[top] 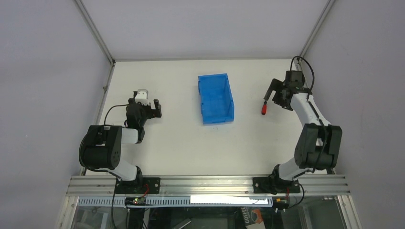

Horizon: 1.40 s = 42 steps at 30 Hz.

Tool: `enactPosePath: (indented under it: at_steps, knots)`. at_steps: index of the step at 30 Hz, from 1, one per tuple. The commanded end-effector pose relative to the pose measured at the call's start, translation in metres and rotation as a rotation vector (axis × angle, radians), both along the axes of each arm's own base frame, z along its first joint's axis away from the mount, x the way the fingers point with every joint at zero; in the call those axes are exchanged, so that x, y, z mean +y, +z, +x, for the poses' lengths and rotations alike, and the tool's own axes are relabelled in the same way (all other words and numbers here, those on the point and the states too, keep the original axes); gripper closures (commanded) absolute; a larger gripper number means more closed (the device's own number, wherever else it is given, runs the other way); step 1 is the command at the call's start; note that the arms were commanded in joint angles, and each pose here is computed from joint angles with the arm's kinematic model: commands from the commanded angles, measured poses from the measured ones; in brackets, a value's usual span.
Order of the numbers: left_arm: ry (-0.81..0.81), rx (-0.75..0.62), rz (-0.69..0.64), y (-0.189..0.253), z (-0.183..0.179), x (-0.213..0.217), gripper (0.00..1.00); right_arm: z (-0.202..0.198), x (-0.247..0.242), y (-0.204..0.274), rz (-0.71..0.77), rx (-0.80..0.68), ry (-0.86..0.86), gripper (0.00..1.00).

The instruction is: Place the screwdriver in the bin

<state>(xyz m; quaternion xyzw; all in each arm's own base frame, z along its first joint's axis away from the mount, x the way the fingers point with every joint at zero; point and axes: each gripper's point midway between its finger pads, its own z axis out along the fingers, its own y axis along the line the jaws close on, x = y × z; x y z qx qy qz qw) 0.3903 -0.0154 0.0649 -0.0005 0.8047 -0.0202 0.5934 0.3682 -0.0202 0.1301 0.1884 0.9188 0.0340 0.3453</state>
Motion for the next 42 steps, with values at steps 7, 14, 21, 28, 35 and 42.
enactPosePath:
  at_steps: [7, 14, 21, 28, 35, 42]
  knots:
    - [-0.006, -0.045, -0.026, 0.014, 0.003, -0.002, 0.01, 0.013, 0.005, -0.065, -0.085, 0.271, 0.048, 0.09]
    - [-0.006, -0.043, -0.026, 0.013, 0.003, -0.002, 0.01, 0.026, 0.008, -0.101, -0.14, 0.342, 0.065, 0.29]
    - [-0.006, -0.044, -0.026, 0.014, 0.003, -0.002, 0.01, 0.029, 0.013, -0.103, -0.145, 0.324, 0.1, 0.9]
    - [-0.006, -0.044, -0.026, 0.013, 0.003, -0.002, 0.01, 0.043, 0.009, -0.047, -0.185, 0.241, 0.124, 0.98]
    - [-0.006, -0.043, -0.026, 0.013, 0.003, -0.002, 0.01, 0.031, 0.023, 0.035, -0.168, 0.141, 0.122, 1.0]
    - [-0.006, -0.044, -0.026, 0.014, 0.003, -0.002, 0.01, 0.013, 0.077, 0.094, -0.106, 0.053, 0.205, 0.97]
